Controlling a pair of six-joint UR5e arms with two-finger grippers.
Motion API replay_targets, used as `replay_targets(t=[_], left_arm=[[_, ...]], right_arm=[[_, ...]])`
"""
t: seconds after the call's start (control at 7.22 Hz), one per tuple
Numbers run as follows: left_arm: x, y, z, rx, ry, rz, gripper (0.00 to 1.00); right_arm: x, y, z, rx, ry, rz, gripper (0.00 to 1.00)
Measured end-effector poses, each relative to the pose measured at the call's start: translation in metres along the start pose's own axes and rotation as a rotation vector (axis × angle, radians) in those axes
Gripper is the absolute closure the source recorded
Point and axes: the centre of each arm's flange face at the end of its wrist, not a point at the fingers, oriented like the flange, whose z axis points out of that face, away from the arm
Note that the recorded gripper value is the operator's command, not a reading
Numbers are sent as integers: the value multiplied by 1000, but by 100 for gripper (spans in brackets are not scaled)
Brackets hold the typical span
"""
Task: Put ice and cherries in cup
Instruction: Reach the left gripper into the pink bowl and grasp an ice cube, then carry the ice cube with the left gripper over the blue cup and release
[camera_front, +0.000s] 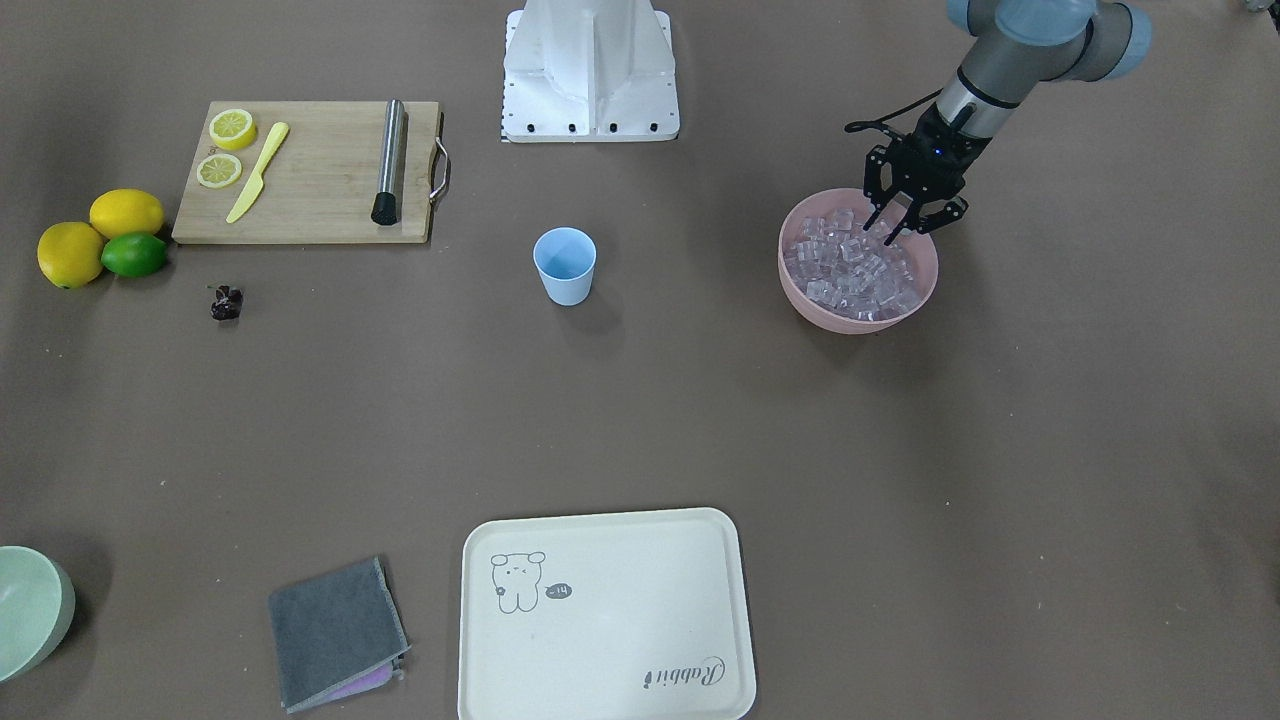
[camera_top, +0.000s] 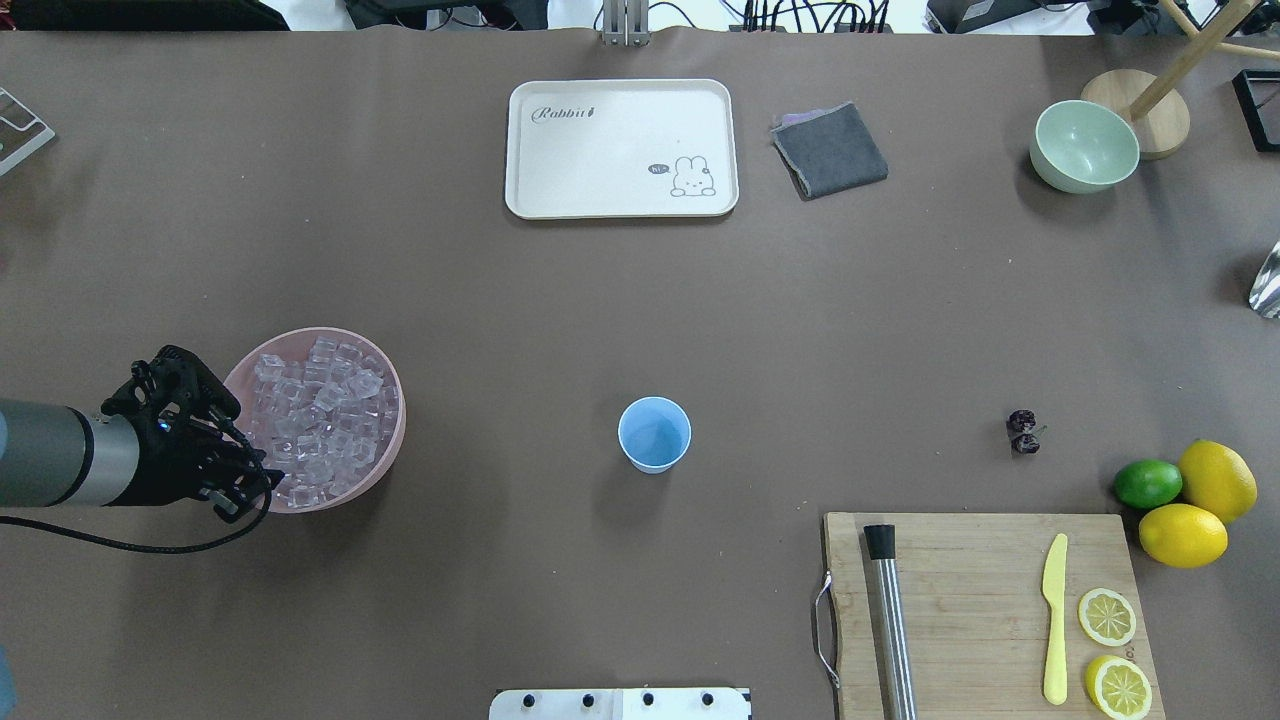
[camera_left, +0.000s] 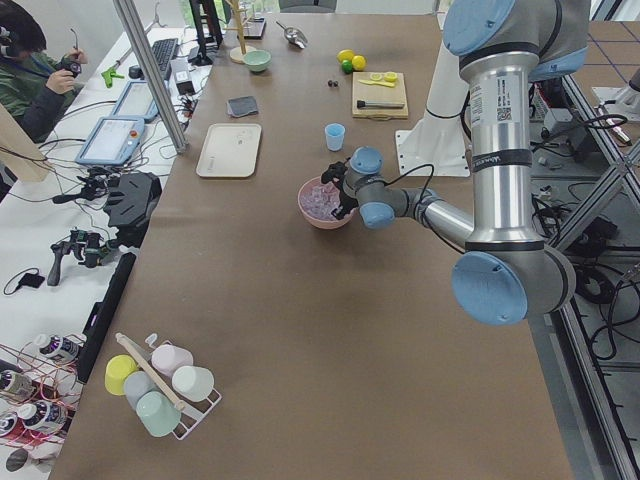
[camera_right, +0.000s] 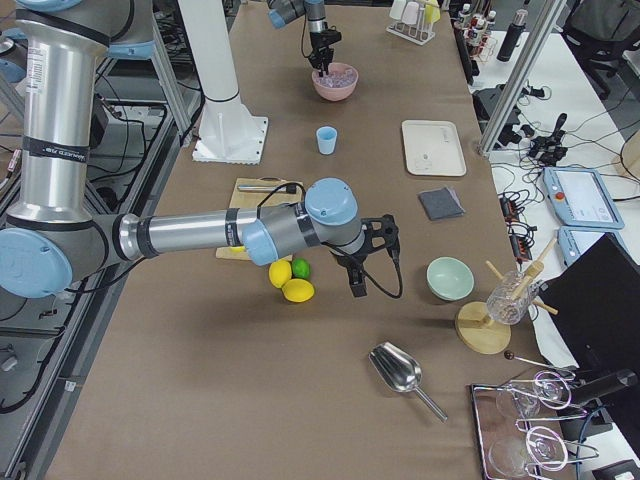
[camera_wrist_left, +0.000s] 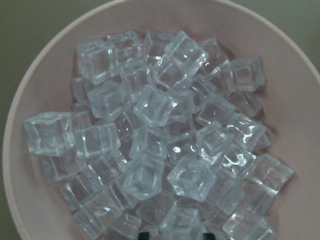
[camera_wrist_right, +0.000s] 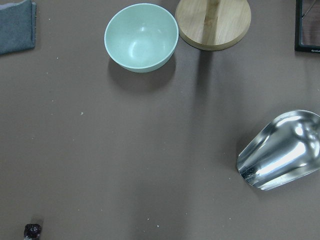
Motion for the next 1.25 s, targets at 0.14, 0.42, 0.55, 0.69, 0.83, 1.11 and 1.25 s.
replay_targets(t=[0.14, 0.42, 0.55, 0.69, 0.83, 1.11, 1.25], left_arm=[[0, 0, 0, 1, -1, -1, 91], [-2, -3, -4, 10, -2, -3, 100], [-2, -5, -8, 18, 0, -6, 100], [0, -10, -13, 29, 8, -9, 100], [5, -17, -16, 39, 30, -12, 100], [22, -52, -18, 80, 90, -95, 100], [36, -81, -15, 113, 125, -182, 100]], right_arm=[[0, 0, 0, 0, 0, 0, 0], [0, 0, 0, 0, 1, 0, 0], [1, 0, 0, -1, 1, 0, 0], [1, 0, 1, -1, 1, 0, 0], [1, 0, 1, -1, 1, 0, 0], [1, 1, 1, -1, 1, 0, 0], [1, 0, 1, -1, 1, 0, 0]])
